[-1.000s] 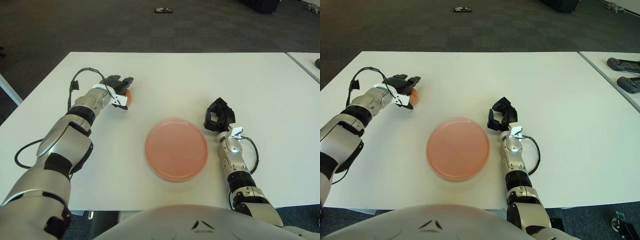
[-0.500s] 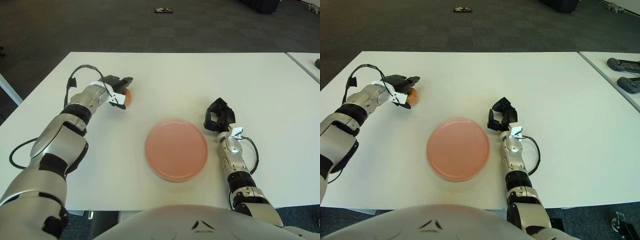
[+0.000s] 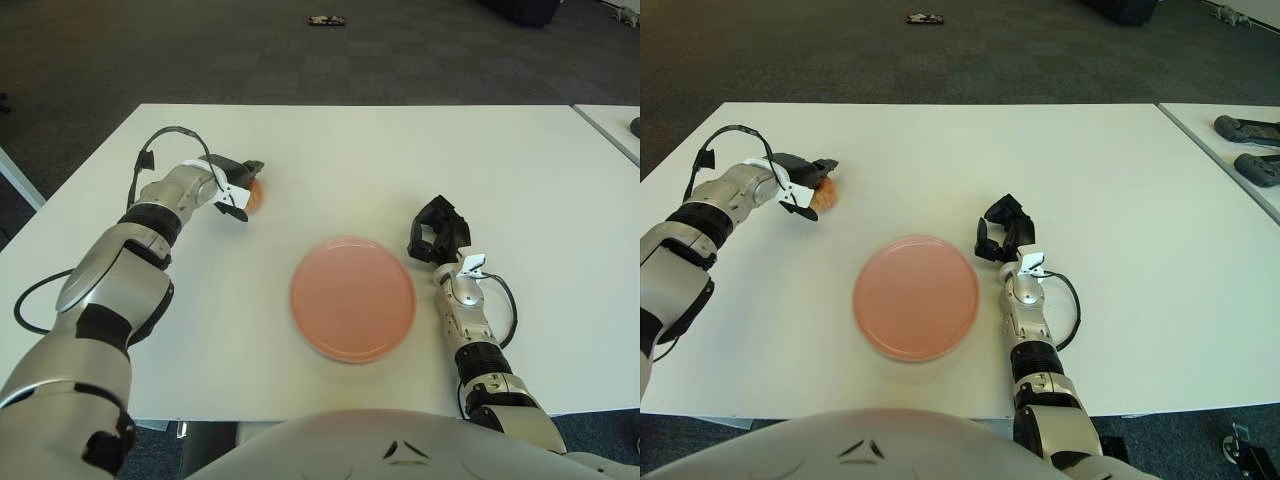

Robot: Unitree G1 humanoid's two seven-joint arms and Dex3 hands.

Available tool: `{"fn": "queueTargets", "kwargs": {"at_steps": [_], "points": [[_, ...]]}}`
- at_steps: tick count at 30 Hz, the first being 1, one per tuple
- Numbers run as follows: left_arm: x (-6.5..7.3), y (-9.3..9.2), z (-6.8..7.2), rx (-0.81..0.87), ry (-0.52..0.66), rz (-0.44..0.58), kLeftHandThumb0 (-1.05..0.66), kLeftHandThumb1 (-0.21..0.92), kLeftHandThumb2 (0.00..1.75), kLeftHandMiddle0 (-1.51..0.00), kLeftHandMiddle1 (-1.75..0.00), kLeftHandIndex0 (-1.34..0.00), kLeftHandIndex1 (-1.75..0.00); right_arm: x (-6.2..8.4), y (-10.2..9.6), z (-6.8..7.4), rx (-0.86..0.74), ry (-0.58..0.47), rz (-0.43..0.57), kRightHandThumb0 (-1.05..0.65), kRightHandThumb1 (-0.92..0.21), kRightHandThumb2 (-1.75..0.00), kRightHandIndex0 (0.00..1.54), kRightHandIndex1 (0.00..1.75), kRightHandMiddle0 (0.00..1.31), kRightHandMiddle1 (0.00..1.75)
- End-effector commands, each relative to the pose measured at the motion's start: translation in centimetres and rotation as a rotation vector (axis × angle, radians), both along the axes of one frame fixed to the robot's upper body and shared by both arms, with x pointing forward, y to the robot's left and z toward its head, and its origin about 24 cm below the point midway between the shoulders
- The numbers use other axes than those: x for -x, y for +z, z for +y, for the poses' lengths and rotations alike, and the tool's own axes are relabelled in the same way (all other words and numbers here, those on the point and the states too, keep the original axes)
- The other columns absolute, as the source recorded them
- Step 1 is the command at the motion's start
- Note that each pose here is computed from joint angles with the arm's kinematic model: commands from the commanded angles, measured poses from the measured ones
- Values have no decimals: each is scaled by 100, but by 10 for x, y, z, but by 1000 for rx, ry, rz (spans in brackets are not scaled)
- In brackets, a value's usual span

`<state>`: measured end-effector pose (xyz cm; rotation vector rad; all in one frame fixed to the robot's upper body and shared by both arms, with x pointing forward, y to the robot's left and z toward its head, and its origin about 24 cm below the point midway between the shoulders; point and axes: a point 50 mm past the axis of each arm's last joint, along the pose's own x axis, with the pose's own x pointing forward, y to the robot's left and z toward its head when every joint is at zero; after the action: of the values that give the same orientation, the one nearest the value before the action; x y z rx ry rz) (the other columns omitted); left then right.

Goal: Put the apple into the plate.

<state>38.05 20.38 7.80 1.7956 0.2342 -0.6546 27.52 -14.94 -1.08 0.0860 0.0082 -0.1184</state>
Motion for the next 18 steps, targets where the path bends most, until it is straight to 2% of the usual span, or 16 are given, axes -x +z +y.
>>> {"fn": "queueTargets", "kwargs": {"at_steps": [1,9,18], "points": [[-5,10,-4,-17,12,-2,-97,92,16,-20,-82,0,0,17,-27,0,-16,-8,141,-47,-33,-129,114,175,60,175],[-6,15,-4,-109,6,65,-96,89,13,-15,-82,0,0,17,-26,0,-15,-13,140,-47,-32,-130,115,175,60,175],[-6,16,-7,-153,-26,93,-95,92,14,-2,-110,-2,-2,17,-27,1,-11,-18,141,-48,-30,-132,115,175,62,175]]}}
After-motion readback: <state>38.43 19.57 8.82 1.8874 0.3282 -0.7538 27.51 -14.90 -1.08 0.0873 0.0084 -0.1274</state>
